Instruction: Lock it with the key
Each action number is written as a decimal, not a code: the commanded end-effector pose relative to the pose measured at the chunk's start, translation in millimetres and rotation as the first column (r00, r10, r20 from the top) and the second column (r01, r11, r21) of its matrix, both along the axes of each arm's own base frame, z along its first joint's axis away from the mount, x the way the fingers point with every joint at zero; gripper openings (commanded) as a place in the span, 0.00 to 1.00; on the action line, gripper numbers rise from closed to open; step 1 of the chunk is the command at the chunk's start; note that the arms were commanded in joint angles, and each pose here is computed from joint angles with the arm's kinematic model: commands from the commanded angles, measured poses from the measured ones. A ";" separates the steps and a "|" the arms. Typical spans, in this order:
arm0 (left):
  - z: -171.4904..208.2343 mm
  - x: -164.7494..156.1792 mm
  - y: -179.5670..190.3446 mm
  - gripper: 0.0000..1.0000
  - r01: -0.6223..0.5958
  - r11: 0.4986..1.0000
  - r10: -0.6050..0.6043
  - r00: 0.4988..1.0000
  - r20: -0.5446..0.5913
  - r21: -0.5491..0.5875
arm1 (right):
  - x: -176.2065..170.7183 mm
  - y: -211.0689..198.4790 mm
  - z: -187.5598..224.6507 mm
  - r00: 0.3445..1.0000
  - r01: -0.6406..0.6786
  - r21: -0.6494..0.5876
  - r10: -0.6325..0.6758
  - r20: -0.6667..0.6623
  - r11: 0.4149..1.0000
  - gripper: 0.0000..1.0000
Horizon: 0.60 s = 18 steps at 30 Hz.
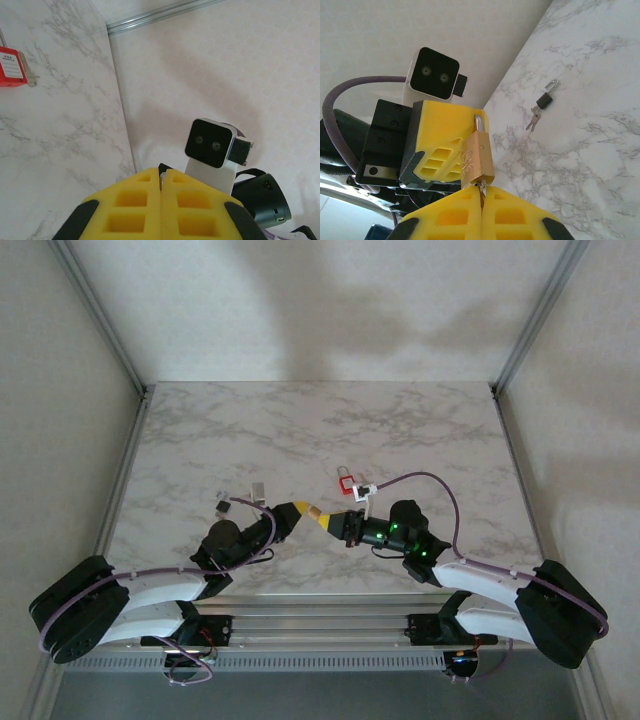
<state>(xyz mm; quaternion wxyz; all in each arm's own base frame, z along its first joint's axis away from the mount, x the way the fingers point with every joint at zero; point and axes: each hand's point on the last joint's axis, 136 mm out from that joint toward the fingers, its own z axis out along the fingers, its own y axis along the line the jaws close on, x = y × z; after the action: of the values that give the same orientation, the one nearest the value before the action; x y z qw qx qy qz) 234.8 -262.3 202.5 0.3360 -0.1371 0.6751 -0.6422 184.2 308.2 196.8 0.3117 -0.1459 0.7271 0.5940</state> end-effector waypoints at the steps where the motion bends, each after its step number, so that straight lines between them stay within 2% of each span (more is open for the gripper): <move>1: 11.9 -2.8 -3.5 0.00 0.013 0.998 -0.013 1.000 0.011 -0.057 | 1.6 0.7 15.2 0.999 0.000 0.031 -0.001 0.044 1.000 0.00; 18: 8.4 0.9 -1.9 0.00 -0.009 0.997 0.009 1.000 -0.008 -0.072 | -0.7 2.1 14.8 0.999 -0.015 0.032 0.014 0.034 0.999 0.00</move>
<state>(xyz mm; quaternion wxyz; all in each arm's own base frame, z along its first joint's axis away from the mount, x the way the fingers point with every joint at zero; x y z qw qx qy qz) 237.4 -263.6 199.1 0.3299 -0.1489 0.6731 -0.6450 185.7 307.0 193.5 0.3073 -0.1397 0.7326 0.5910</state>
